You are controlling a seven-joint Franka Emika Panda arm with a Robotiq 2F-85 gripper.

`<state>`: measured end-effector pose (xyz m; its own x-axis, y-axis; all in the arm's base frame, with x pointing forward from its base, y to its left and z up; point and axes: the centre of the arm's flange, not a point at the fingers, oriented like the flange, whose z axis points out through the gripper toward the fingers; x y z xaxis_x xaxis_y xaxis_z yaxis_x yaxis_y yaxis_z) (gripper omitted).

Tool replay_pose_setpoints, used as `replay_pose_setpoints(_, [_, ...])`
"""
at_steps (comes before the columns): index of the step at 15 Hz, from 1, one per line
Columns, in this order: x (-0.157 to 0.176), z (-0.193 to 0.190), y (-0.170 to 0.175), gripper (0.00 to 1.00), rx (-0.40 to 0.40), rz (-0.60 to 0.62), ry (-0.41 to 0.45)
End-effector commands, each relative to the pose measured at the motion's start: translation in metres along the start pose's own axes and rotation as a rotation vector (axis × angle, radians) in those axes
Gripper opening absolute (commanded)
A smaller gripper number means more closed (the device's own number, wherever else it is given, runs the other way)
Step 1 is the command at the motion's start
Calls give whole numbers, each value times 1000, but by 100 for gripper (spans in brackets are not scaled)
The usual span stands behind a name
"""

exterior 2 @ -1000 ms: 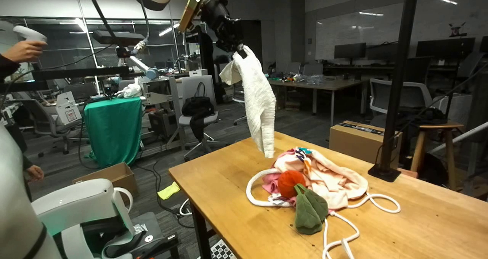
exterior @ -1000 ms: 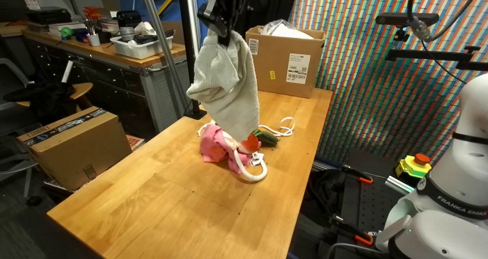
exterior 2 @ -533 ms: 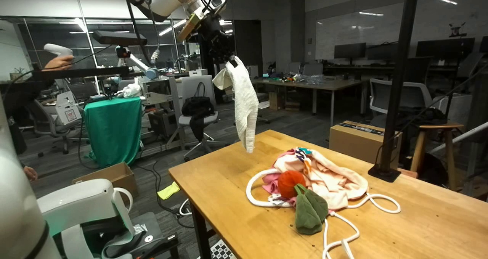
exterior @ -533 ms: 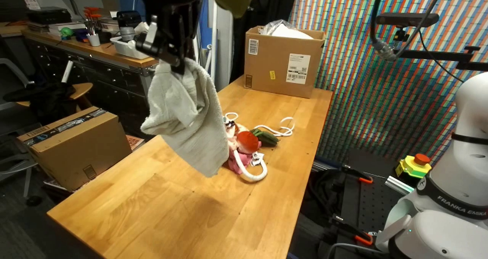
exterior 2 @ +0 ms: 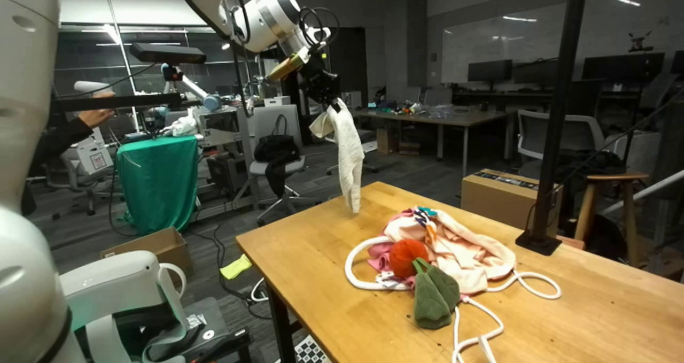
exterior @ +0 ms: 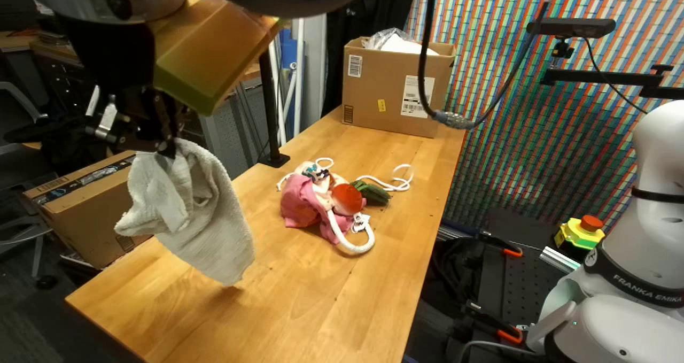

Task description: Spread the clothes and the objects across on the table

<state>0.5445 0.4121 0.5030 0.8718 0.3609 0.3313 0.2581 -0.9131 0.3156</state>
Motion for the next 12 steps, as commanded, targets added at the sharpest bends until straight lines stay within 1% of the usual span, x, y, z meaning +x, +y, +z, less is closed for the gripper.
replay_pose_setpoints(1, [35, 11, -10, 5, 12, 61, 81])
replay_pose_setpoints(7, [49, 40, -13, 5, -14, 79, 80])
replay_pose_setpoints(12, [56, 56, -9, 6, -43, 90, 52])
